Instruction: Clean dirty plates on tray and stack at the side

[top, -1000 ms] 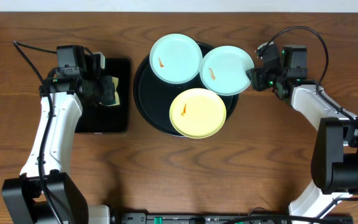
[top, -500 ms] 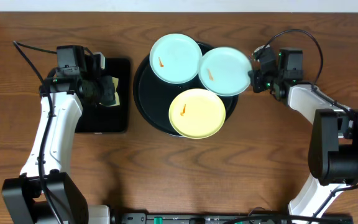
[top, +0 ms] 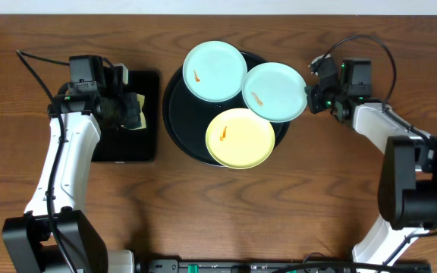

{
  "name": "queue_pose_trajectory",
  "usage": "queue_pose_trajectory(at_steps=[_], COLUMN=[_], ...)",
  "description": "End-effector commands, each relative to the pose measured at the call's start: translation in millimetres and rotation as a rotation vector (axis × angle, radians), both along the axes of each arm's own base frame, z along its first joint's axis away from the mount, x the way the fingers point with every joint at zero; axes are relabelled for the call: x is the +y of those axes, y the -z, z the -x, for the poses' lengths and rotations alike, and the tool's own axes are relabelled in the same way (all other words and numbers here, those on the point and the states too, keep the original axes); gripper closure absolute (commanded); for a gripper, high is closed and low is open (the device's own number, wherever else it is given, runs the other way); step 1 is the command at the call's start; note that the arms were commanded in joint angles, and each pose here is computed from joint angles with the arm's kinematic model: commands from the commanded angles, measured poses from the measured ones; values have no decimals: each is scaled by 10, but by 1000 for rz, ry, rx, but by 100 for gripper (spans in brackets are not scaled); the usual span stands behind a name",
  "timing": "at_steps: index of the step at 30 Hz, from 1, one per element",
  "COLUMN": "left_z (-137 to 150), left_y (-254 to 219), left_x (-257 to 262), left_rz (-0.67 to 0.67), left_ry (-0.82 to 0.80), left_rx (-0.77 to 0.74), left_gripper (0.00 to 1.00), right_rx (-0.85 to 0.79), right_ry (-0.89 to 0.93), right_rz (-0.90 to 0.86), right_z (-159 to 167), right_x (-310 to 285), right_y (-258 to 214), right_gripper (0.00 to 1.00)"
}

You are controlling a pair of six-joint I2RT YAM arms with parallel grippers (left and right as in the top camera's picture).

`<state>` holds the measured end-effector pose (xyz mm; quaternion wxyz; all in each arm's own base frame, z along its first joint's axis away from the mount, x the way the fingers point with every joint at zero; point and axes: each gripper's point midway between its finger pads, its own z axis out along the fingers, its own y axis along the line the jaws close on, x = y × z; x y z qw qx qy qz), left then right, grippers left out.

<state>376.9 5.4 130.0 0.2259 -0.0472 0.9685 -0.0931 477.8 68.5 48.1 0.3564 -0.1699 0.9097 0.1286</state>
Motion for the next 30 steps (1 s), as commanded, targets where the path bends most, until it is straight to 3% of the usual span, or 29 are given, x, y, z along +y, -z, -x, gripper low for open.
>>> queue_pose_trajectory(at_steps=[1,2,3,5,13,21,30], left_z=[31,31,31,31,41,37,57], left_y=[66,67,67,67,71,70,79], left_x=[-15,-15,-15,-15,-16,-15,-17], left_rz=[7,7,7,7,7,7,8], left_ry=[3,3,3,3,3,3,3], left_rx=[20,20,20,20,25,23,32], left_gripper=[92,91,91,91,91,91,91], right_rx=[-49,-34,-11,30,57,3,48], right_ry=[2,18,47,81,110,-59,-135], right_rz=[-9,-21,-49,-138,-361,-477,-625], right_z=[6,23,36,63,118,199,154], right_x=[-42,-51,-68,-72,-420,-286,-142], right_y=[-324,-317,-306,-303,-456,-649,-268], right_gripper=[57,51,38,32,38,20,21])
